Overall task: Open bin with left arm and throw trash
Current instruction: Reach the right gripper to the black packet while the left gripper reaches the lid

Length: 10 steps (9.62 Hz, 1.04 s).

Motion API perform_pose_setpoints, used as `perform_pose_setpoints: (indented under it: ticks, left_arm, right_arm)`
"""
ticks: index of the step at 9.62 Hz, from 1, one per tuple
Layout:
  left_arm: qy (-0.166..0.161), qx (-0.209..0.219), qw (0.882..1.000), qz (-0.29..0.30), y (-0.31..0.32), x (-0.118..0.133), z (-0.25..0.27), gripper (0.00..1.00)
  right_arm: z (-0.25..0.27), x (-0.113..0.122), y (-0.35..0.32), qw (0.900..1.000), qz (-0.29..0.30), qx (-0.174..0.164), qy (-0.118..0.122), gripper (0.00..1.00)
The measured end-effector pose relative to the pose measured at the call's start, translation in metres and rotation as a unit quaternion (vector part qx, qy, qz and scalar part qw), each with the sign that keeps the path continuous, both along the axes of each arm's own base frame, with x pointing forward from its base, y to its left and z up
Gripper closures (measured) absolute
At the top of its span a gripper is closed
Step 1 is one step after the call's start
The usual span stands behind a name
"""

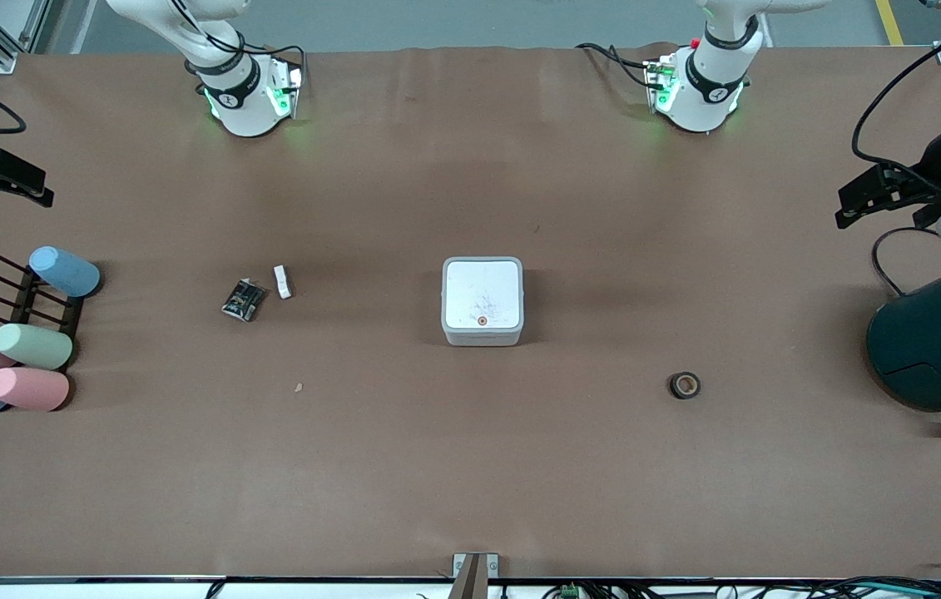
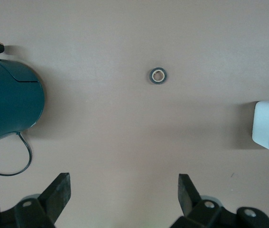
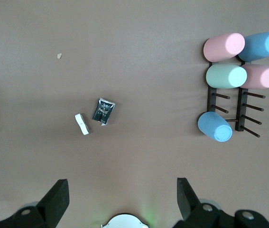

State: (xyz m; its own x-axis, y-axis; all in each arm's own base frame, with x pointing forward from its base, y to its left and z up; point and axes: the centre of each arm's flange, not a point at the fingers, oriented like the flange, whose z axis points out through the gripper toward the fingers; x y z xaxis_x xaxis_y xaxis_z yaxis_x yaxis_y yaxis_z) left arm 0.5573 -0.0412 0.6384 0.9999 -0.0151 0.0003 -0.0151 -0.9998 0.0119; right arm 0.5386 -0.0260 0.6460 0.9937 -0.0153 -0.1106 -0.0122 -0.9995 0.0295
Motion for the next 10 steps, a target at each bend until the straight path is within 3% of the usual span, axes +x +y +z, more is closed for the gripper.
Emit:
perform_pose_setpoints:
  ticks: [3,5,7,9,10]
  left_arm:
    - [0.012,-0.007,1.0,-0.012,-0.017,0.007,-0.015,0.0]
    - [0.039,-0.03,0.997,-0.052,-0.068,0.008,-0.035,0.03]
    - [0.066,-0.03,0.993,-0.088,-0.158,-0.001,-0.066,0.34]
    - [0.053,-0.042,0.99,-0.121,-0.255,-0.004,-0.115,0.65]
    - [0.039,-0.054,0.99,-0.12,-0.297,-0.001,-0.148,0.78]
  right_arm:
    - [-0.004,0.003,0.001,1.0,0.0,0.011,0.0,0.0]
    - [-0.049,0.025,0.005,1.0,-0.002,0.031,-0.003,0.0]
    - [-0.174,0.048,0.009,0.999,-0.002,0.032,0.012,0.0]
    - [-0.273,0.051,0.01,0.998,-0.041,0.024,0.036,0.0]
    - [-0.304,0.057,0.012,0.997,-0.074,0.017,0.032,0.0]
